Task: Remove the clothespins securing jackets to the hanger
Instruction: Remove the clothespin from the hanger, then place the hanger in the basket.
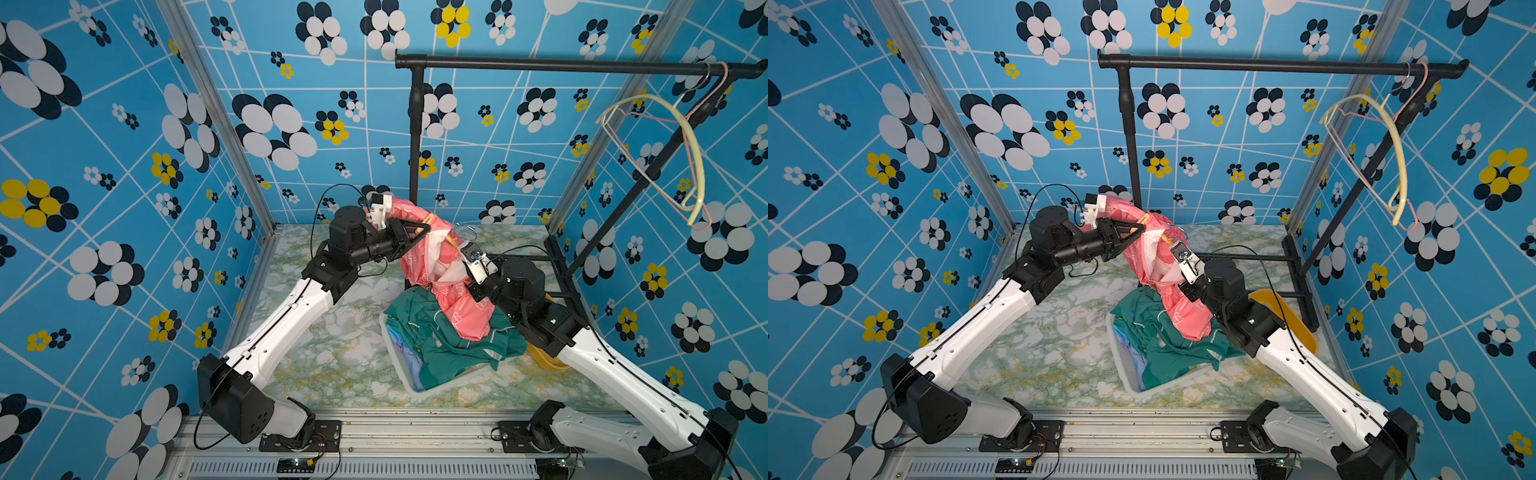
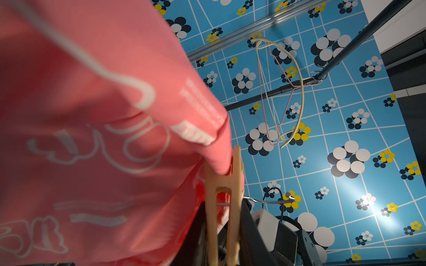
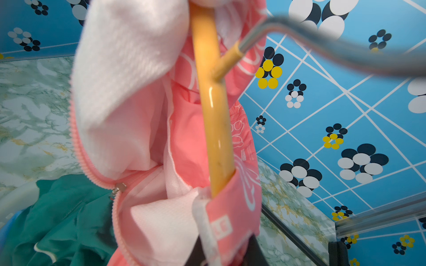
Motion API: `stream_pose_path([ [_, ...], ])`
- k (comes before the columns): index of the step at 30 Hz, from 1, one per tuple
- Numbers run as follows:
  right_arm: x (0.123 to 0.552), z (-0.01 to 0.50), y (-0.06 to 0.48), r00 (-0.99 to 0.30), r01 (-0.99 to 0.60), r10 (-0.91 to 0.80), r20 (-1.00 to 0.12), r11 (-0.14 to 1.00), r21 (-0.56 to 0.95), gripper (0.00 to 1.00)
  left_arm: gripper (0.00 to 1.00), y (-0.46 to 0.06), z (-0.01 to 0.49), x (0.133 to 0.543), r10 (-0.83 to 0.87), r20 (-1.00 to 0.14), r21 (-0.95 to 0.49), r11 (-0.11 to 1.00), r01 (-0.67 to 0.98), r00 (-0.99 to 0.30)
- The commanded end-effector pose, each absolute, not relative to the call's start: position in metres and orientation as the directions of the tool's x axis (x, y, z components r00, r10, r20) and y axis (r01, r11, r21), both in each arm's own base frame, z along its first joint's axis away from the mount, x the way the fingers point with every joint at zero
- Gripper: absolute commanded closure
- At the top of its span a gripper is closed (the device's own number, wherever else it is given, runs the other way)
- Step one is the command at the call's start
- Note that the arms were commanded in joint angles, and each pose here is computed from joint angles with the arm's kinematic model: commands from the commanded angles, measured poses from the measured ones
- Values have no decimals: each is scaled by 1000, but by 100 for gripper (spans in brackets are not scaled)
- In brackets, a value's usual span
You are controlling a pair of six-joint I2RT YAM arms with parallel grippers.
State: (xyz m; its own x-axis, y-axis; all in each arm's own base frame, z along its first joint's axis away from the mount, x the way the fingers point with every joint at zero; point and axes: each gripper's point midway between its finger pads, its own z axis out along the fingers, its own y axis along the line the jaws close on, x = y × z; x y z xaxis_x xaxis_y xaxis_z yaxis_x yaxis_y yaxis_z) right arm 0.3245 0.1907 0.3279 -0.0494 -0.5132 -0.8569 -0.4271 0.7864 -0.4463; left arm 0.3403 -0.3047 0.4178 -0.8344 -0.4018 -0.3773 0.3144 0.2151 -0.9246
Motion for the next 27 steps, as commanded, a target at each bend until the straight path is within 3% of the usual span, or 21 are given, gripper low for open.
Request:
stream_pose_path([
  [1,328,361,186,4,-357,-467,-884,825,-438,100,100,-297,446,337,-406,-498,-867,242,435,-767],
  [11,320,386,160,-7,-280,-490,-872,838,-469,100,100,-273,473,292,-324,-722,-692,321,647,-612],
  [20,268,401,143,36,-380,-478,-878,806,-454,100,100,-184,496,252,-415,-857,-512,610,605,-306],
  [23,243,417,136,97,-407,-428,-898,807,-429,100,100,-167,505,243,-424,-871,-483,652,584,-246],
  [27,198,456,129,272,-447,-334,-902,787,-426,100,100,-164,503,248,-425,-873,-481,671,565,-239],
])
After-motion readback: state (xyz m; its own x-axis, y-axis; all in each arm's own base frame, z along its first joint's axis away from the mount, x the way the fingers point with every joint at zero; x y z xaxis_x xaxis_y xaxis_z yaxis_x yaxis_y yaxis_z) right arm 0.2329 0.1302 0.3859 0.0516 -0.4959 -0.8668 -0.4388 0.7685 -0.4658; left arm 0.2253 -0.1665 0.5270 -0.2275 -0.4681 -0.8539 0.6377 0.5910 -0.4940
